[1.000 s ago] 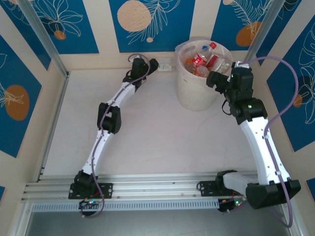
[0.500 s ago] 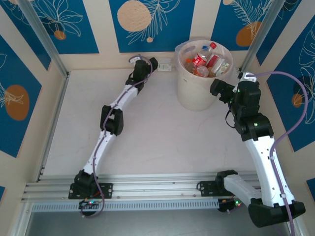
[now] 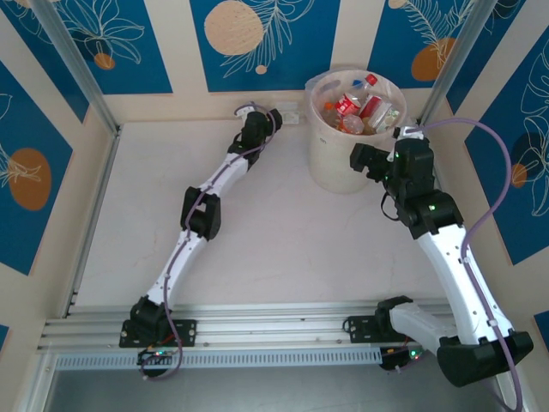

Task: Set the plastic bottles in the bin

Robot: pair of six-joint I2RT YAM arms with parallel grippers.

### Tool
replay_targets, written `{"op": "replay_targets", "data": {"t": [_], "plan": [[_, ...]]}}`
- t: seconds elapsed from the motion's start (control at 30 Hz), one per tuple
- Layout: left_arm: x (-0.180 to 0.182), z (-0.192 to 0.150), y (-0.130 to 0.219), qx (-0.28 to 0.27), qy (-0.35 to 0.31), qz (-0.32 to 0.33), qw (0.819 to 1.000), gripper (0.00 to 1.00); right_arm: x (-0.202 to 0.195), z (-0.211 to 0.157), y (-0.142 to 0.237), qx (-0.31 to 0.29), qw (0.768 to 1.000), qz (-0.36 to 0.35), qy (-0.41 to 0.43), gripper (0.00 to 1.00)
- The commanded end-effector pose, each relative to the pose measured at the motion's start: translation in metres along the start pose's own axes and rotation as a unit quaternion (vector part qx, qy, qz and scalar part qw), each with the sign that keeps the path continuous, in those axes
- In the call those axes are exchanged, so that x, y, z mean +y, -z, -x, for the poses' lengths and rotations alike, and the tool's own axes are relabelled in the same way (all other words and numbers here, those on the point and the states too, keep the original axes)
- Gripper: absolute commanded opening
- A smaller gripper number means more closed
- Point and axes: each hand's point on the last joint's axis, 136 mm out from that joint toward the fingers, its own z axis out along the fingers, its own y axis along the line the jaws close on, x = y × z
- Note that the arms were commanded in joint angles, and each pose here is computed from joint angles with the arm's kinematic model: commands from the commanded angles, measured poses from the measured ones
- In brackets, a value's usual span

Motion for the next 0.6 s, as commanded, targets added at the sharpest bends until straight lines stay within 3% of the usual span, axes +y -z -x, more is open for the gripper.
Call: {"op": "replay_targets", "data": {"t": [0.0,0.3,0.43,0.57], "plan": [[-0.010,0.017,0.007,-0.005,-0.014,0.003,1.000,0.84,0.014,0.009,0.009,-0.013,1.000,0.019,0.012,0.99],[-0.014,0.030,0.035,0.052,-0.064,0.044,0.996,0.69,0.062,0.002,-0.007,0.018,0.994,0.046,0.095,0.99],[-0.012,0.057,0.059,0.042,-0.061,0.067,0.995,0.70,0.098,0.003,-0.021,0.020,0.988,0.068,0.140,1.00],[0.007,0.086,0.089,0.009,-0.036,0.098,0.994,0.76,0.135,0.003,-0.041,0.025,0.979,0.080,0.184,0.93]]}}
